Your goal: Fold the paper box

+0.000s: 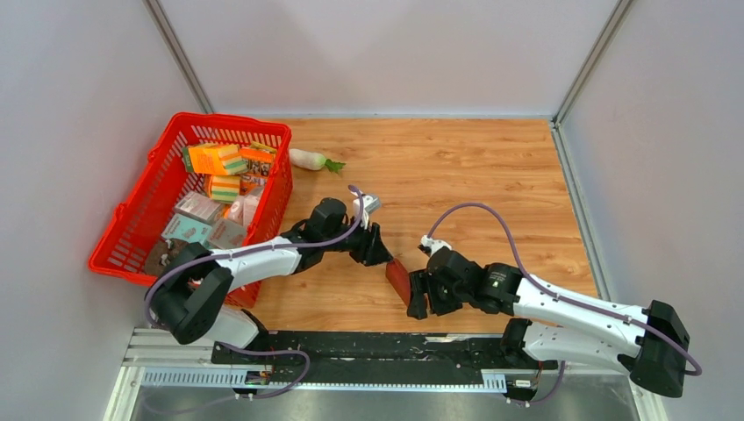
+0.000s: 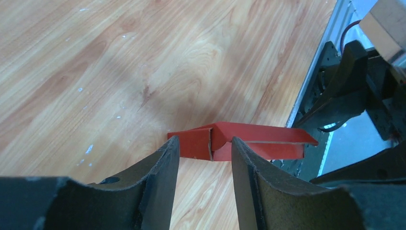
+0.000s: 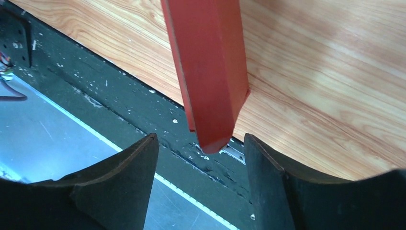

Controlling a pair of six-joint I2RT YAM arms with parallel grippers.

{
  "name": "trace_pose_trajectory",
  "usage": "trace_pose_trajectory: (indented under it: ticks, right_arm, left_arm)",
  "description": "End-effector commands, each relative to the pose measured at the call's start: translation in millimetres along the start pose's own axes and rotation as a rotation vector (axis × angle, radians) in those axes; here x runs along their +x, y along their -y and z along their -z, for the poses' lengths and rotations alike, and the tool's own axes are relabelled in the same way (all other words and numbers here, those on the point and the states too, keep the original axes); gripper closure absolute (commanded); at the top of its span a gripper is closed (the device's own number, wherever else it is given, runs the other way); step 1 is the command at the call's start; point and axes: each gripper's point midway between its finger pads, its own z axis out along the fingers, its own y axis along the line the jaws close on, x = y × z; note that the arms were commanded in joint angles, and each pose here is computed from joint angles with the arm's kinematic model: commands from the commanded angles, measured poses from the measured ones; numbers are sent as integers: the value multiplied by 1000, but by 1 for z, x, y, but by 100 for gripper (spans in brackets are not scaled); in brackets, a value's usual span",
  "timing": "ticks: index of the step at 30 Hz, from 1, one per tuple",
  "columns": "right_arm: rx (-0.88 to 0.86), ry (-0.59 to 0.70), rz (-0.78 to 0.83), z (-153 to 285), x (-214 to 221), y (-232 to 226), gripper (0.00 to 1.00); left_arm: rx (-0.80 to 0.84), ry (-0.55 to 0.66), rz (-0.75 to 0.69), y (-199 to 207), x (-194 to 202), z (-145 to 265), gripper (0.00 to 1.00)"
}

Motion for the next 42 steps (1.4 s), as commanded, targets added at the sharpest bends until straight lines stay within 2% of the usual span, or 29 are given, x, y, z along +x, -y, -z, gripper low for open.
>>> trace_pose_trajectory:
  ticks: [1, 6, 17, 21, 23, 24, 25, 27, 28, 31, 32, 33, 34, 37, 42]
  right_arm:
    - [-120, 82, -42, -1, -19, -26, 31]
    - [-136, 134, -75, 2, -32, -27, 31]
    - [-69, 244, -51, 1, -86, -9, 29]
    - [117, 250, -128, 14, -98, 21, 23]
    - [162, 198, -152, 22, -81, 31, 23]
    - [169, 179, -163, 26, -73, 33, 23]
    - [170, 171, -176, 33, -65, 36, 26]
    - [223, 105, -229, 46, -39, 49, 32]
    - [239, 98, -250, 51, -32, 53, 35]
    - [228, 92, -322, 67, -10, 59, 44]
    - [190, 94, -329, 61, -4, 58, 52]
    - [120, 44, -350, 54, 5, 47, 56]
    - [86, 10, -361, 45, 11, 43, 67]
    - [-59, -117, -423, 12, 31, 21, 81]
    - [-198, -78, -450, -5, 15, -3, 87]
  left_arm:
    - [137, 98, -12, 23, -27, -9, 48]
    - [198, 128, 22, 31, -19, -5, 49]
    - [166, 163, 26, 36, 4, 30, 50]
    - [63, 151, 19, 24, 6, 38, 48]
    - [4, 167, 8, 21, -8, 43, 49]
    - [-97, 143, 50, 3, -3, 45, 51]
    - [-132, 155, 58, 0, -15, 47, 54]
    - [-241, 114, 110, -21, -12, 51, 57]
    - [-267, 112, 116, -25, -23, 47, 62]
    - [-309, 17, 125, -35, -22, 38, 71]
    - [-307, 4, 128, -36, -23, 35, 72]
    - [-298, -7, 128, -36, -24, 31, 73]
    - [-291, -26, 136, -38, -23, 25, 74]
    - [-234, -58, 155, -32, -19, 13, 77]
    - [-181, -119, 165, -26, -6, 0, 77]
